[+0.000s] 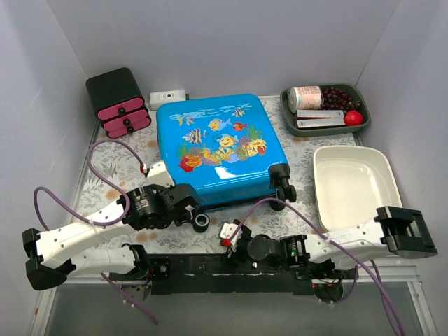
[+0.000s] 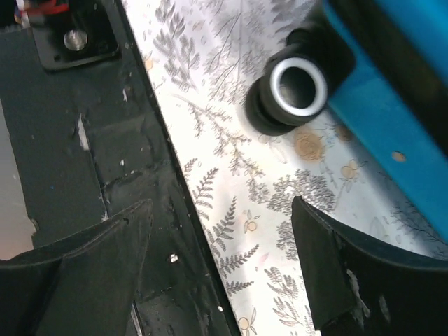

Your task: Open, take out, and arrange the luggage

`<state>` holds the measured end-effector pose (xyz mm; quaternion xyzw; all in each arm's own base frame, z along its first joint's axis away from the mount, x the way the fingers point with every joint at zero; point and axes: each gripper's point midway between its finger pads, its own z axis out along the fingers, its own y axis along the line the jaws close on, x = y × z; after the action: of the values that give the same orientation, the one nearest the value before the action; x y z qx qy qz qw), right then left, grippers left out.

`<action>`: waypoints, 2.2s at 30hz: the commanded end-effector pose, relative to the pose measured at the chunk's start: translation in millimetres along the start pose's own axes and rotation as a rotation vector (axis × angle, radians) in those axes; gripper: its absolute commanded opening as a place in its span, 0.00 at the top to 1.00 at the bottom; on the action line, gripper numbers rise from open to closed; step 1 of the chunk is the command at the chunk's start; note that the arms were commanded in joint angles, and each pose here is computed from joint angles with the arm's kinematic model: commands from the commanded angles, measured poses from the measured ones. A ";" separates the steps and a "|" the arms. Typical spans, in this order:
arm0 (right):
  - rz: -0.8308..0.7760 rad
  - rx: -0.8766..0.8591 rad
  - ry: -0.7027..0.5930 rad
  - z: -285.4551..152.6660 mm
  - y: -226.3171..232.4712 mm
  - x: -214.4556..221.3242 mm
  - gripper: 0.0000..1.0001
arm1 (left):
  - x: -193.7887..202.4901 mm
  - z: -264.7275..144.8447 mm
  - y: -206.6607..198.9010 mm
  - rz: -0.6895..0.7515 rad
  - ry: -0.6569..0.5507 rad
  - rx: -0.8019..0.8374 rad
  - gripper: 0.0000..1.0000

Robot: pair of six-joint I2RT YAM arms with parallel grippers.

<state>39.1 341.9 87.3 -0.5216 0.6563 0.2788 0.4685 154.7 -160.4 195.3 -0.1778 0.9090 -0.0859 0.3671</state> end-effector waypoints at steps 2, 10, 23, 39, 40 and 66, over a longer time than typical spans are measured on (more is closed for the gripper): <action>0.155 -0.005 -0.086 -19.9 -18.3 -30.7 0.11 | -17.3 11.0 26.1 -0.539 -0.079 -0.112 1.00; 0.338 0.000 -0.044 -43.8 -57.6 -84.9 0.02 | -37.7 28.5 61.4 -0.557 -0.148 -0.252 1.00; 0.486 -0.155 -0.027 -53.6 -53.3 -180.2 0.02 | -114.0 25.8 117.5 -0.621 -0.359 -0.466 0.97; 0.682 0.360 -0.107 -89.8 -225.1 -159.2 0.02 | -174.6 -50.5 13.7 -0.505 -0.289 0.188 0.02; 0.697 0.413 -0.117 -97.1 -241.1 -153.1 0.02 | -171.3 -52.0 1.7 -0.482 -0.249 0.236 0.02; 0.871 0.537 0.129 -54.4 -350.3 7.0 0.14 | -21.4 -2.4 -202.5 0.030 0.208 0.551 0.02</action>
<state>335.7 171.5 134.7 -0.0455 0.9108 0.2051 0.3555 205.5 -351.0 264.2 -0.0208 0.8853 -0.3871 0.2570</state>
